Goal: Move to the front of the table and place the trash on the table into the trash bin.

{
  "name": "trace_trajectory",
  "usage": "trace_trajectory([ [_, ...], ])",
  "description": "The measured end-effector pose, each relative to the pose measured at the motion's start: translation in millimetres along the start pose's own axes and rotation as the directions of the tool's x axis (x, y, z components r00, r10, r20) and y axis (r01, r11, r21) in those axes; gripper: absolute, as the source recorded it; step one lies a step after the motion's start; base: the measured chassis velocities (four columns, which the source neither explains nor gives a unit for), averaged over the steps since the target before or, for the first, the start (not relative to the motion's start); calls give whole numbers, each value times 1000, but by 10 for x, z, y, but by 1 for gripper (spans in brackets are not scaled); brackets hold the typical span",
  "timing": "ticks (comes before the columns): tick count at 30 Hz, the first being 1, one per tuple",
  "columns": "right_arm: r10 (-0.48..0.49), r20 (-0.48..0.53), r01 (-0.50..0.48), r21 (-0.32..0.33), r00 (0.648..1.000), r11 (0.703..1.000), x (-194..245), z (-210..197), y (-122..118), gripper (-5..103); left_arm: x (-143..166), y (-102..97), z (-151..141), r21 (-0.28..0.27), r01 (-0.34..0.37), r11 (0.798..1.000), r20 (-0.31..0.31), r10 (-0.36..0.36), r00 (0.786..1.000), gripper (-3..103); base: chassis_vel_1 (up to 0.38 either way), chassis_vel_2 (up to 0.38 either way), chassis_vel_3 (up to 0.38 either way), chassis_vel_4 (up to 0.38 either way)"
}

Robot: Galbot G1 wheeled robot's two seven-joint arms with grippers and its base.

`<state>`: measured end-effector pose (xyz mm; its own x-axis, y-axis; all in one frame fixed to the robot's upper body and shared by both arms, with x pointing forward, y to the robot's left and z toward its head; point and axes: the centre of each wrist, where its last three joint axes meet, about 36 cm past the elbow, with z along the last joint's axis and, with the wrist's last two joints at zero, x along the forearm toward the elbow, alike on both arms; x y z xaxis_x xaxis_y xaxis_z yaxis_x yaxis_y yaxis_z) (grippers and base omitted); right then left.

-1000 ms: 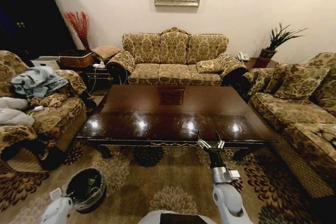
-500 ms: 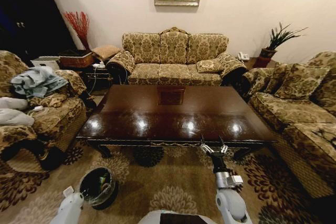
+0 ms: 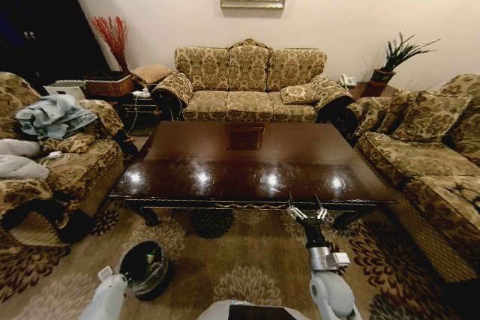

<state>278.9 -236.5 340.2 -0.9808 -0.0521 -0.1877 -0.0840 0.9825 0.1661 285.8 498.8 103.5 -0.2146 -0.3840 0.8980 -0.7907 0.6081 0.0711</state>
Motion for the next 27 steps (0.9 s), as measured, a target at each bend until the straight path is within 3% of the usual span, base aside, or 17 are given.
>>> trace_trajectory([
  [11, 3, -2, -3, 1, 1000, 1000, -2, -36, -5, 100, -20, -63, 178, 29, 14, 999, -31, -13, 999, 1, 0, 0, 0, 0],
  [14, 4, -3, -4, -1, 1000, 1000, 5, -33, -3, 100, -43, -55, 251, 36, 35, 999, -40, -34, 999, 16, 0, 0, 0, 0],
  [16, 4, -4, -4, -2, 1000, 1000, 9, -33, -4, 100, -43, -60, 260, 34, 36, 999, -42, -35, 999, 16, 0, 0, 0, 0],
  [17, 5, -5, -5, -4, 1000, 1000, 13, -32, -8, 100, -38, -63, 266, 31, 38, 999, -46, -37, 998, 26, 0, 0, 0, 0],
  [19, 6, -3, -6, -6, 1000, 1000, 12, -34, -13, 100, -28, -66, 265, 26, 41, 999, -50, -39, 998, 26, 0, 0, 0, 0],
  [23, 5, 12, -5, -10, 1000, 1000, -30, -46, -16, 100, 70, -10, 303, -34, 39, 999, -57, -41, 998, 48, 0, 0, 0, 0],
  [27, 6, 1, -6, -6, 1000, 1000, -91, -59, -11, 100, 199, 24, 317, -68, 34, 997, -67, -39, 997, 58, 0, 0, 0, 0],
])
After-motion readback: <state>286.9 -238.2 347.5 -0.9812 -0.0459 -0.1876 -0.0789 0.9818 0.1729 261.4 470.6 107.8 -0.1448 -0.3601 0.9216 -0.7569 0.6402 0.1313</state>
